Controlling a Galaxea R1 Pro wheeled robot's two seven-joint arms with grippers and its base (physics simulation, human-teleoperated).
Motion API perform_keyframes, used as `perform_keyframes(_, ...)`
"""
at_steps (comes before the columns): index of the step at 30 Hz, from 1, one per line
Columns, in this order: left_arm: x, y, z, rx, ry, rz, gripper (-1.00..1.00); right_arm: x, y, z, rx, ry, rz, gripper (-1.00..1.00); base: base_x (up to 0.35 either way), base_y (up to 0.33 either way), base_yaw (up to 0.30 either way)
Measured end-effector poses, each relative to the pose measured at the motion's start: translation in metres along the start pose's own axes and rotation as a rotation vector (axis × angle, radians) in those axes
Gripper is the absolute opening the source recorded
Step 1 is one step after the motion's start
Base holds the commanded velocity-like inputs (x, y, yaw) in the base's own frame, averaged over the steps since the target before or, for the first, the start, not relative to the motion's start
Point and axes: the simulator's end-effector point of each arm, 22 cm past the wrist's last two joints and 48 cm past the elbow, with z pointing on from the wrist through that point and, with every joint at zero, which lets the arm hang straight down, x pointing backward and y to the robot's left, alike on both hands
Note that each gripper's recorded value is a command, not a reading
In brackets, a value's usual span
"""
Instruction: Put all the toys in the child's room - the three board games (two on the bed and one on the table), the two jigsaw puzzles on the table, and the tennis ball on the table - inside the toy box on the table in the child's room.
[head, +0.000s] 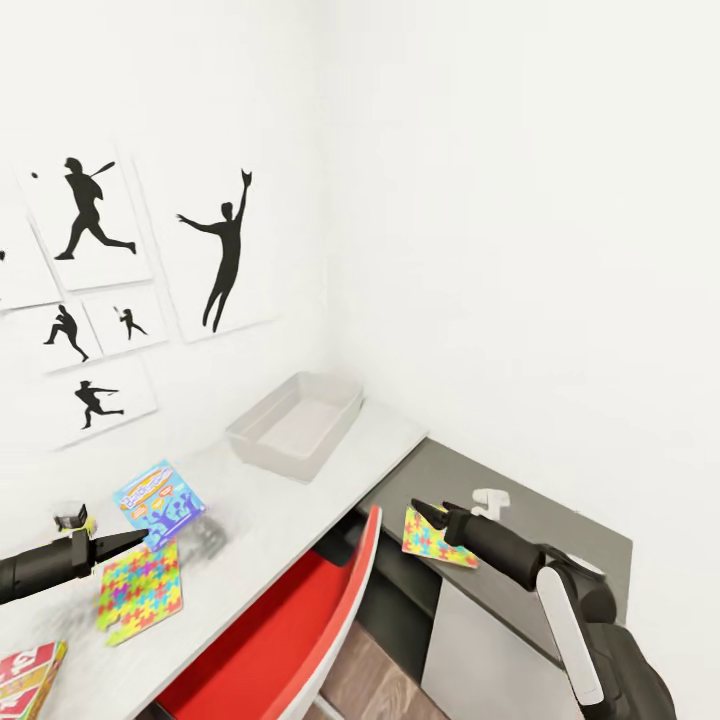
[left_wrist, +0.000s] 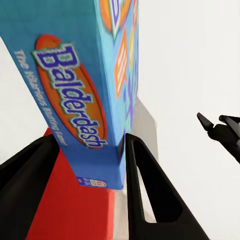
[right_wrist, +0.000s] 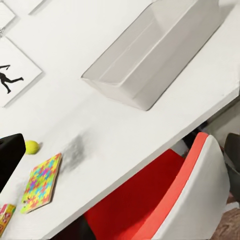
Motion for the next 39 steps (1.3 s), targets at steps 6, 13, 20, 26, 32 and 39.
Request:
perform_keyframes(6, 0.0, 0.0, 0.0, 0.0, 0.0, 0.0, -1.0, 0.0, 0.0, 0.0, 0.0, 0.0, -0.001, 1.0, 0.204, 0.0, 0.292)
perform_keyframes(13, 0.0, 0.0, 0.0, 0.0, 0.0, 0.0, -1.0, 0.006, 0.008, 0.005, -0.015, 0.018, -0.01, 1.0, 0.137, -0.018, 0.292)
perform_keyframes(20, 0.0, 0.0, 0.0, 0.0, 0.0, 0.0, -1.0, 0.009, 0.011, 0.007, -0.018, 0.026, -0.015, 1.0, 0.063, -0.007, 0.292)
perform_keyframes(26, 0.0, 0.0, 0.0, 0.001, -0.001, -0.001, -1.0, 0.009, 0.011, 0.007, -0.018, 0.026, -0.015, 1.0, 0.173, -0.14, 0.292)
perform_keyframes(32, 0.0, 0.0, 0.0, 0.001, -0.001, 0.0, -1.0, 0.009, 0.011, 0.007, -0.018, 0.026, -0.015, 1.0, 0.241, -0.169, 0.292)
perform_keyframes(39, 0.0, 0.0, 0.0, 0.001, -0.001, 0.0, -1.0, 0.009, 0.011, 0.007, -0.018, 0.026, -0.015, 1.0, 0.238, -0.036, 0.292)
